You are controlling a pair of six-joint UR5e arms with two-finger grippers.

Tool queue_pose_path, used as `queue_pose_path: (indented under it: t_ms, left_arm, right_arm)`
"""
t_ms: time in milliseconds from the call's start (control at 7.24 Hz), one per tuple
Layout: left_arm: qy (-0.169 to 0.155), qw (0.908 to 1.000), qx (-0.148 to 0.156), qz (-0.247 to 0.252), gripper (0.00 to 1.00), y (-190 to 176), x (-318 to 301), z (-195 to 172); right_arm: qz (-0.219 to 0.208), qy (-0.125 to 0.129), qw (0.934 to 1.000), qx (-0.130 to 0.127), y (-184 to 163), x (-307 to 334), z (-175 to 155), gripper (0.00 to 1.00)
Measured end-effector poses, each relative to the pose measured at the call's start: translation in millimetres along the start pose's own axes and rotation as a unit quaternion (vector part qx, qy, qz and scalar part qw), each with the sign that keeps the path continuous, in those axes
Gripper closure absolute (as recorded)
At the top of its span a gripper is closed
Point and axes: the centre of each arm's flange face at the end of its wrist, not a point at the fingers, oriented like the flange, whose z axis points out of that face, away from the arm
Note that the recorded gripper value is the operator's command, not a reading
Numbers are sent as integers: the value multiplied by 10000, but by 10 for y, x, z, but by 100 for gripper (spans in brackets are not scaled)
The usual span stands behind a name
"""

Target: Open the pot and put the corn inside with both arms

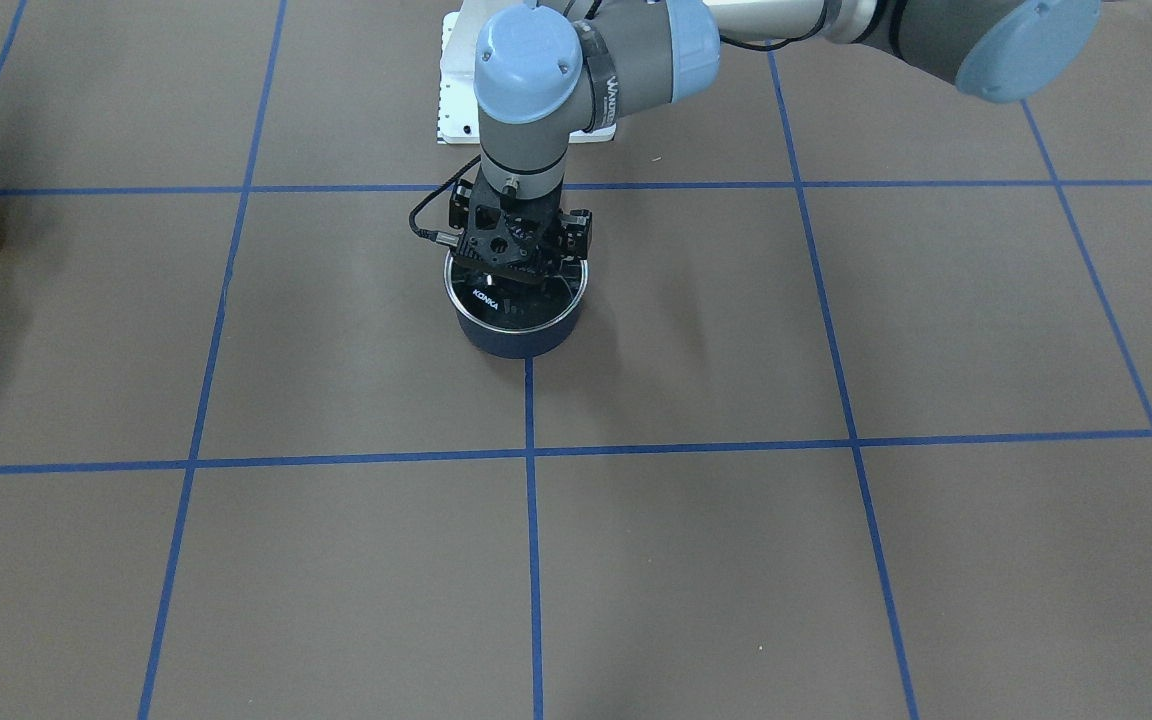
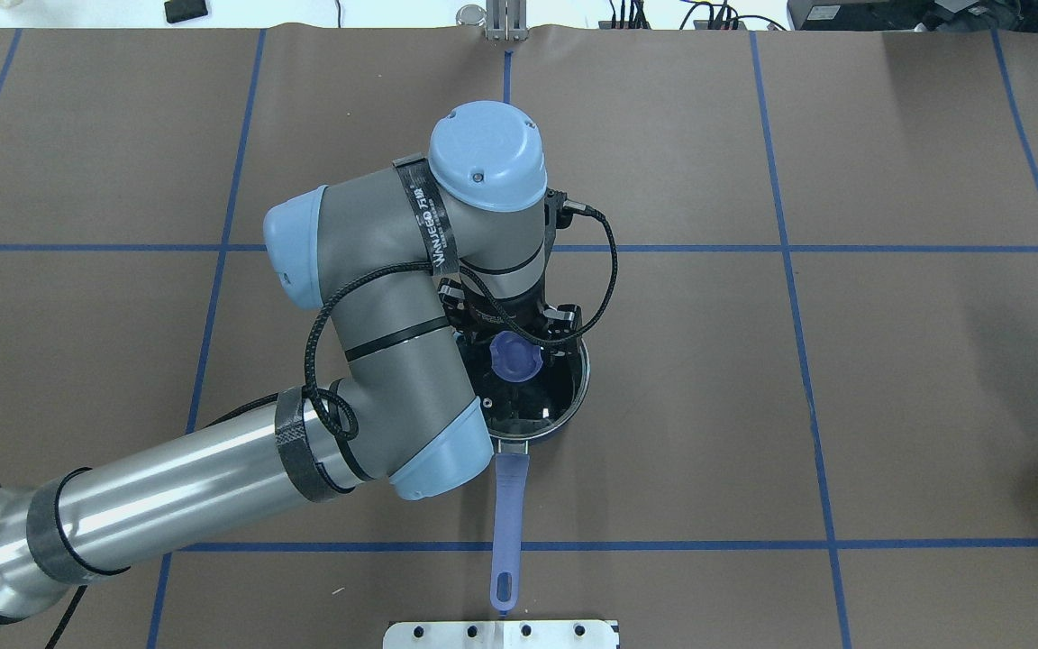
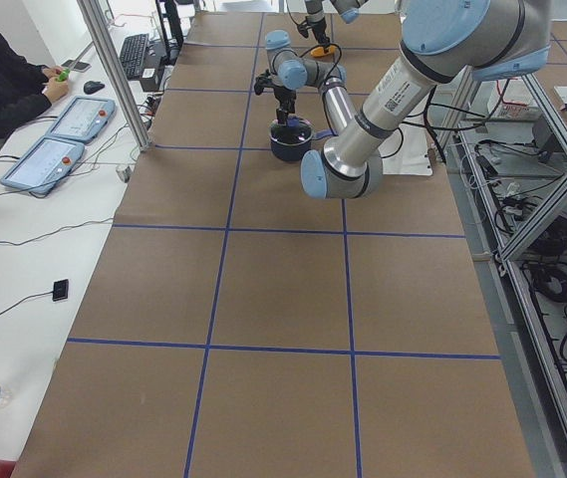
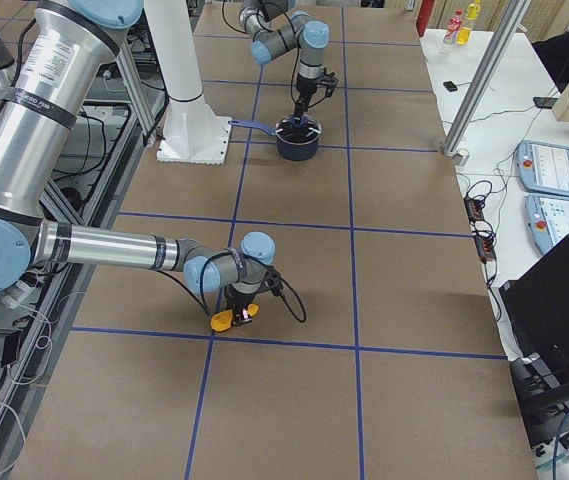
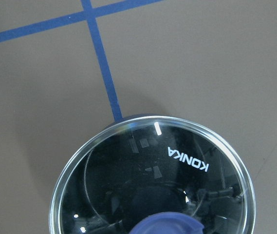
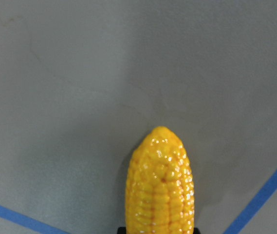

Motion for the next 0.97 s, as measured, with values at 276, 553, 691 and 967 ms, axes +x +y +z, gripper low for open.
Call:
queue_pose_path:
  t_ms: [276, 553, 691, 967]
  left_arm:
    - [12, 10000, -36, 16, 20, 23, 24, 29]
    - [9, 10000, -57, 15, 27, 23, 27, 54]
    - [4, 10000, -68, 14, 31, 23, 28, 70]
    - [1, 10000, -76, 14, 34, 23, 31, 83]
  right_arm:
    - [-48, -59, 10000, 48, -57, -63, -54, 67]
    - [-53, -167, 9998, 97, -81, -107, -114, 67]
    - [-46, -285, 9995, 123, -105, -132, -148, 67]
    - [-13, -538, 9984, 169, -227, -242, -299, 67]
